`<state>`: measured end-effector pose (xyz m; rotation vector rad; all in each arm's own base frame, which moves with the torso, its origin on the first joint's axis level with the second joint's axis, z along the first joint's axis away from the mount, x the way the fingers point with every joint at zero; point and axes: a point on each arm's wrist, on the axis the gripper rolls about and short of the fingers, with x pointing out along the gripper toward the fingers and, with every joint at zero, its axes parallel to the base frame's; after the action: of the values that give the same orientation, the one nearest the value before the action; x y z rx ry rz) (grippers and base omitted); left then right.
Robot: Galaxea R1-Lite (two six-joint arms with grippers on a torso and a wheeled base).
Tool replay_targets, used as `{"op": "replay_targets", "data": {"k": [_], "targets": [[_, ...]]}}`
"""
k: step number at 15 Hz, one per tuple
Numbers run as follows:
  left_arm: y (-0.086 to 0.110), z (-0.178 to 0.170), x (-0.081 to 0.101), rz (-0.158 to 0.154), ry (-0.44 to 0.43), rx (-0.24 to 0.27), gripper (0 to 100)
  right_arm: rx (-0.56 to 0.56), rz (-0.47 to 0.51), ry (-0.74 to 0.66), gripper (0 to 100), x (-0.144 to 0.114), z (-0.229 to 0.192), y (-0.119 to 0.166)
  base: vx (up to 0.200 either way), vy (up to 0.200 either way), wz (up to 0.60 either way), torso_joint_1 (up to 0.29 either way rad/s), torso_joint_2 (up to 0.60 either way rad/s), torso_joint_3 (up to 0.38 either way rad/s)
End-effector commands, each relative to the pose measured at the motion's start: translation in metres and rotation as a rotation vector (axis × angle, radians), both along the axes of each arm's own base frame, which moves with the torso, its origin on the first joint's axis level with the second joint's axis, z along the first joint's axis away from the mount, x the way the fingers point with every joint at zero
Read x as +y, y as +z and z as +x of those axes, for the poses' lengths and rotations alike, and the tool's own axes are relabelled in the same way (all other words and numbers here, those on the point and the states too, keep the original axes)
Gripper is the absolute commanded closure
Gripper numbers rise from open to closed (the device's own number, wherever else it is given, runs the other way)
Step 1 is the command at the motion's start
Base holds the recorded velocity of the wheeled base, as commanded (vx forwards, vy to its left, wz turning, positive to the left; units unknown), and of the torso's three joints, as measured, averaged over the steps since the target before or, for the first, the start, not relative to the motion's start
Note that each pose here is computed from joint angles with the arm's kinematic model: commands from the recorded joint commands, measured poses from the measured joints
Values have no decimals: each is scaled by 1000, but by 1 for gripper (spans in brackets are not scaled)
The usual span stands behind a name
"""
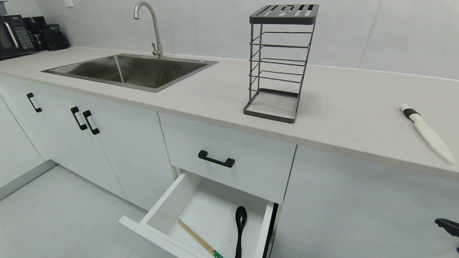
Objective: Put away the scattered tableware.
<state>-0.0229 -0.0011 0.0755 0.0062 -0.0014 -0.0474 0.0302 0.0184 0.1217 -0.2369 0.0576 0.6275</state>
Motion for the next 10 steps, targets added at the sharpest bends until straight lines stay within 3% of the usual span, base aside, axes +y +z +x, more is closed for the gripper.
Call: {"op": "replay_targets", "data": {"k": [1, 6, 10], "targets": [[0, 0, 0, 0, 0, 1, 0, -124, 56, -56, 0, -10, -20, 0, 0, 0, 0, 0, 0, 0], [0, 0, 0, 0, 0, 1, 0, -252, 112, -274, 0, -17, -45, -1, 0, 0, 0, 0, 0, 0], [0, 0, 0, 0, 0, 1, 0, -257, 106, -333, 0, -17, -49, -7, 0, 0, 0, 0, 0, 0]]}}
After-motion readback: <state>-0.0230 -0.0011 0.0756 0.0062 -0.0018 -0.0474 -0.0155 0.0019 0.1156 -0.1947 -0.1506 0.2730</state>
